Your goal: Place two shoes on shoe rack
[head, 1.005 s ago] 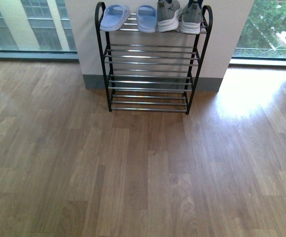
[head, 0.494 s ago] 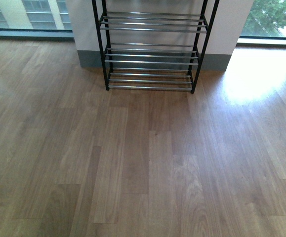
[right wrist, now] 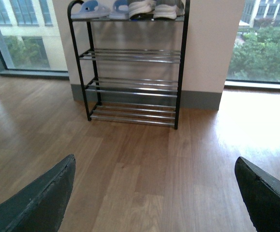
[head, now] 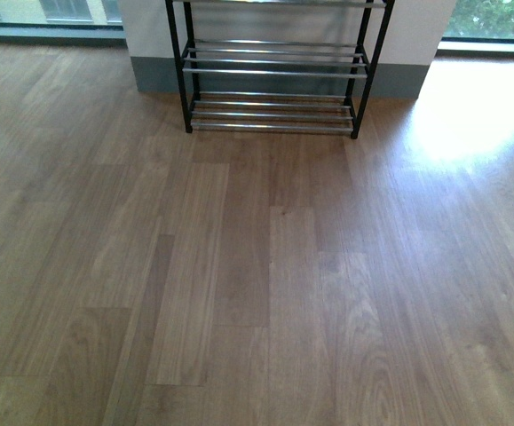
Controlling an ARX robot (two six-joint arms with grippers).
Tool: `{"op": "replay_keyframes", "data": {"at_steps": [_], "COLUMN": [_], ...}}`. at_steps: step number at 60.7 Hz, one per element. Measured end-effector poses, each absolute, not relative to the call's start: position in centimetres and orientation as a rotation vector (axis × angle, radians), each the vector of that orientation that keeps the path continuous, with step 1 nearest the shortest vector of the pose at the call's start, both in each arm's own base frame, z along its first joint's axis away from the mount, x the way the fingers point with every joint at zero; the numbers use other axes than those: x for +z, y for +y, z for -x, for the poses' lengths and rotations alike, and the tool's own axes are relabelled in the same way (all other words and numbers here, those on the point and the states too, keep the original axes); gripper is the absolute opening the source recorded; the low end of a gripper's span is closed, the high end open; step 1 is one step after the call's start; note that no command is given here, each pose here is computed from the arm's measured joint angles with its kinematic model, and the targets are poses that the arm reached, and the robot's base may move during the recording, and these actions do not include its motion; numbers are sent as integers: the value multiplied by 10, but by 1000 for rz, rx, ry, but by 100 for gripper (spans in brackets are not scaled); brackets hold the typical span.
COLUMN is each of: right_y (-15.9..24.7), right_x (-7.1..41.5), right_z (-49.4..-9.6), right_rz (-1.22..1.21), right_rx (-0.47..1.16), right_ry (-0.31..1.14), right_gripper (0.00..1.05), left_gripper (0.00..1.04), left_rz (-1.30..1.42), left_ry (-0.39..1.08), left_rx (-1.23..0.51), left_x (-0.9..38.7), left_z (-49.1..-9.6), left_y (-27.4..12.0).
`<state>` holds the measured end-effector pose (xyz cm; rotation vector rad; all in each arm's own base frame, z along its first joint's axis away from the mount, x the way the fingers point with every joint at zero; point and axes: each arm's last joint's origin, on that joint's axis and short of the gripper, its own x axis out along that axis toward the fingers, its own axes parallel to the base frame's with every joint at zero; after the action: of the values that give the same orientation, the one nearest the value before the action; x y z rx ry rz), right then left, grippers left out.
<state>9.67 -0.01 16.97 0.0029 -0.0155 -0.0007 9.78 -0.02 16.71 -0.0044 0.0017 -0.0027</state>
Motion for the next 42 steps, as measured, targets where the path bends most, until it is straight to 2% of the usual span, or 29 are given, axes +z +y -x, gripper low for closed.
{"op": "replay_keyframes", "data": {"at_steps": [42], "right_y": [0], "right_x": [170], "right_z": [-97], "right_rz": [-3], "right_rx": [-1], "right_ry": [-15], "right_gripper": [95], "left_gripper": [95], "left_rz": [4], "left_ry": [2], "left_rx": [-3], "left_x": [167], "left_z": [-98], "left_y": [0]}}
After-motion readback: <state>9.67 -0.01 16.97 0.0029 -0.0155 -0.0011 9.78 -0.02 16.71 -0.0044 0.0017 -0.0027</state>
